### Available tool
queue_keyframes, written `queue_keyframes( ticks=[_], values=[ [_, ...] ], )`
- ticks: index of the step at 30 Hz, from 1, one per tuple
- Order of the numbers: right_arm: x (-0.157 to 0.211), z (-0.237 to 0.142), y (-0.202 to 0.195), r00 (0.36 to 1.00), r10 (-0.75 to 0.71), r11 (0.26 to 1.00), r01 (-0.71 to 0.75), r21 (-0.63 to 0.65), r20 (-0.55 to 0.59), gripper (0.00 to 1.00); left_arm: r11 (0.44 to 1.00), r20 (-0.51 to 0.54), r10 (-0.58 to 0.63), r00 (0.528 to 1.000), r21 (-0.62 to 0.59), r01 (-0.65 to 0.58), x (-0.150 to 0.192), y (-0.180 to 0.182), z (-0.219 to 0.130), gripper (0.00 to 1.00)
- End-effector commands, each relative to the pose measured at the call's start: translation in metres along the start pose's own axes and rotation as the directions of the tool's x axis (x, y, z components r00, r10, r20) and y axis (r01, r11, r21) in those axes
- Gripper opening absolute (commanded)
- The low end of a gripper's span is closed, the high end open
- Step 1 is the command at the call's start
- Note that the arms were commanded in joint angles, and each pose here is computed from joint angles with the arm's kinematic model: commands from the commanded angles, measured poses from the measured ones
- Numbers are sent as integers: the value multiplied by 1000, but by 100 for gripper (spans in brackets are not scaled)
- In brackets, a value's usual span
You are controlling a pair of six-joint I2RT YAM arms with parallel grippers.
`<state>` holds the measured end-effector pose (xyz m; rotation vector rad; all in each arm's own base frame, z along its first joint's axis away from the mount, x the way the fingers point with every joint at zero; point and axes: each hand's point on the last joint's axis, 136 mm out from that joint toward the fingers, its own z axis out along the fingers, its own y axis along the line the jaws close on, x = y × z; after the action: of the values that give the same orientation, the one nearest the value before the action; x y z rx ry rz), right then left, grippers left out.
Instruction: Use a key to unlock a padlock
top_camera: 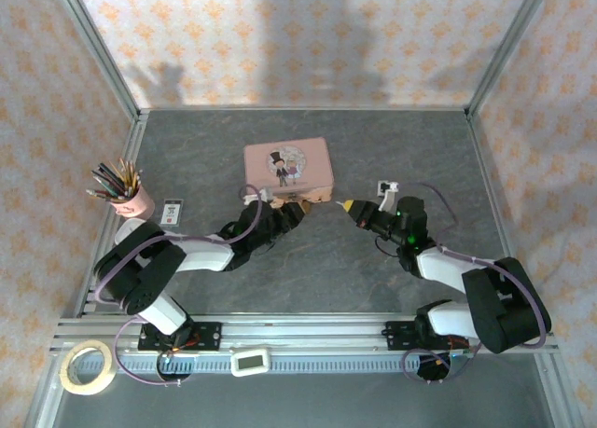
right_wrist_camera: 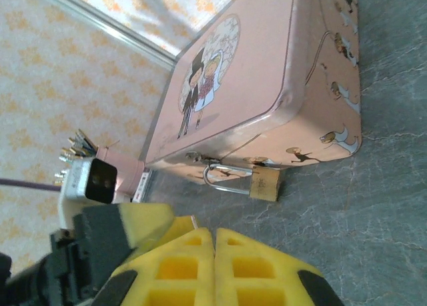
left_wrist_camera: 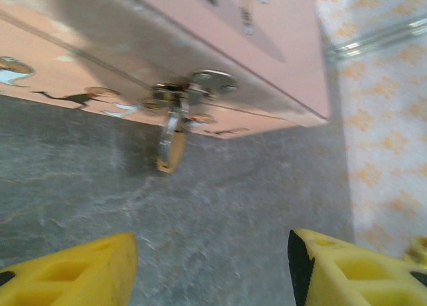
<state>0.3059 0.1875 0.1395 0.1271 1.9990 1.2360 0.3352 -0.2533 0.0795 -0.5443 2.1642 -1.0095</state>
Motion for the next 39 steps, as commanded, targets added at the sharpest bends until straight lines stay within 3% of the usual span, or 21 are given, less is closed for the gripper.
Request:
queue_keyframes(
  ticks=[1, 18, 22, 25, 28, 31, 39],
  values=[
    [-15, -1, 10, 997, 2, 1000, 0, -29, 83, 0, 999, 155, -18, 988, -41, 25, -24, -5, 12, 61],
    [-17, -7, 13, 994, -12, 999, 16, -31, 109, 0, 972, 202, 59, 978, -234, -11, -5, 26, 79, 56],
    [-17, -6, 10, 994, -9, 1000, 12, -25, 109, 0, 968, 202, 80, 976, -250, -27, -4, 29, 86, 44],
    [-17, -6, 9, 994, -7, 1000, 9, -19, 111, 0, 970, 200, 77, 977, -243, -27, -4, 31, 86, 24],
    [-14, -5, 6, 995, 3, 1000, -2, -12, 102, 0, 984, 185, 52, 981, -177, -19, -4, 23, 84, 11],
    [-10, -4, 1, 995, 39, 999, -38, -8, 92, 0, 998, 140, 6, 990, -60, 3, -4, 6, 80, 4],
    [9, 4, -11, 986, 159, 987, -159, -11, 53, 0, 954, 18, -133, 991, 274, 123, -5, -53, 51, 0]
  ],
)
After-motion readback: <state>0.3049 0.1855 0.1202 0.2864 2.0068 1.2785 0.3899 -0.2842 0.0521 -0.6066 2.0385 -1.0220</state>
